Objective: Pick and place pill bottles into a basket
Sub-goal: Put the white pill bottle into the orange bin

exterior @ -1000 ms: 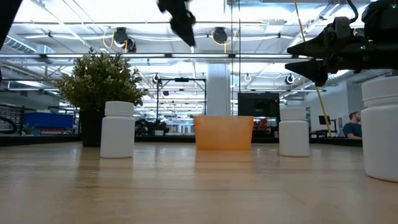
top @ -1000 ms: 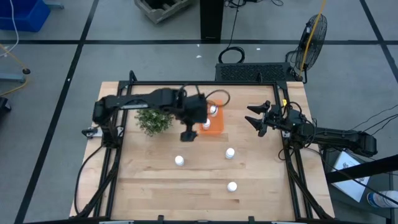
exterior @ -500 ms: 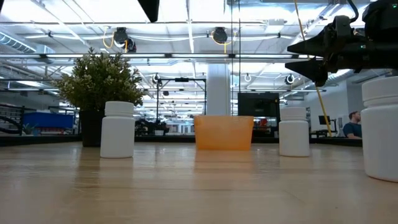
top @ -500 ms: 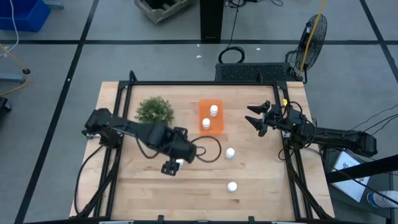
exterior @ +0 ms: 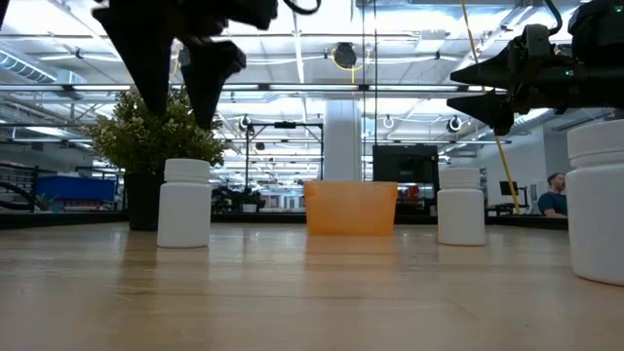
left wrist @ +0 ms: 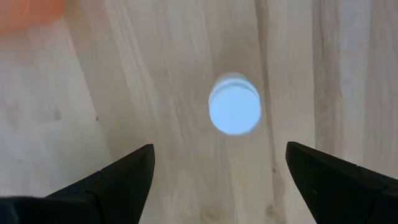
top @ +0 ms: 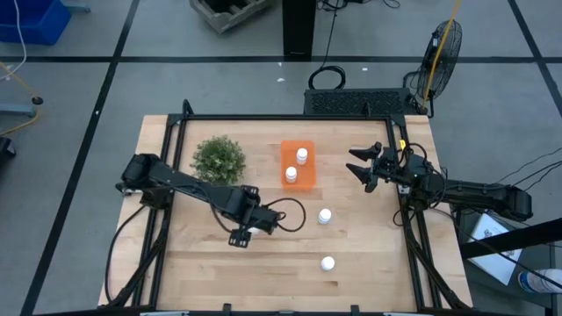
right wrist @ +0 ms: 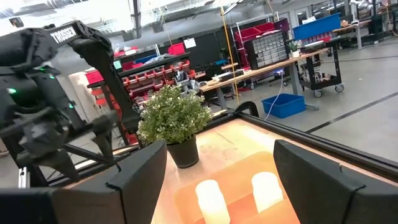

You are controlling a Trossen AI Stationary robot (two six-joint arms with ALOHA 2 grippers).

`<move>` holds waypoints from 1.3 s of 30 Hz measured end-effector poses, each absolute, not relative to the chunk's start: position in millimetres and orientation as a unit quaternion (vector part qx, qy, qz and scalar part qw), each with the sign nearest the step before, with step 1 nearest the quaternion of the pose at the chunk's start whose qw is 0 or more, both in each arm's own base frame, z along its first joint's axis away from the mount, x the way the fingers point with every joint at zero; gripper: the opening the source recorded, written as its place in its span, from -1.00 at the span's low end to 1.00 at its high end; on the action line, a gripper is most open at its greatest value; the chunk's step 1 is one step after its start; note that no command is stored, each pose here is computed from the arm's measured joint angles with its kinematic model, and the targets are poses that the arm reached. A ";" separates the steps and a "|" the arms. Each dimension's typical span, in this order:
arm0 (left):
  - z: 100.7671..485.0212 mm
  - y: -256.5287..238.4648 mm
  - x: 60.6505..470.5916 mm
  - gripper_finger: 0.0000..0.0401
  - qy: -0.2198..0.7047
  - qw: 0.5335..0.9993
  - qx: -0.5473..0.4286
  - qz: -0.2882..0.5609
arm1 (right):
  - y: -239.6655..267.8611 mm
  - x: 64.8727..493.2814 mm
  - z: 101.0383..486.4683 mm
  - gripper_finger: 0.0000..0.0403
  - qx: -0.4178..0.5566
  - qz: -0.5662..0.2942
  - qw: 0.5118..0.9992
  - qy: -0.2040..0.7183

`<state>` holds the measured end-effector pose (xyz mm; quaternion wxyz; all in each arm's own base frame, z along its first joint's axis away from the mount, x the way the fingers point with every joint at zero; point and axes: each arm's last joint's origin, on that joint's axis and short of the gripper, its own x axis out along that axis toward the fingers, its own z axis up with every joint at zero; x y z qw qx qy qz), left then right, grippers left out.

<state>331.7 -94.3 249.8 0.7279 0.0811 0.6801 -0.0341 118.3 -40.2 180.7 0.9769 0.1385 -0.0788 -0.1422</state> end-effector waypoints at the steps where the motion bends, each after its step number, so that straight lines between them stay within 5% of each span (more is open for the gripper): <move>1: 246.7 -92.6 332.7 0.83 0.679 0.730 0.075 -0.036 | -40.2 118.3 180.8 0.42 0.138 -0.142 0.977 -0.079; 39: 195.4 -90.1 329.2 0.83 0.668 0.741 0.025 -0.059 | -40.2 118.3 180.8 0.42 0.138 -0.142 0.977 -0.079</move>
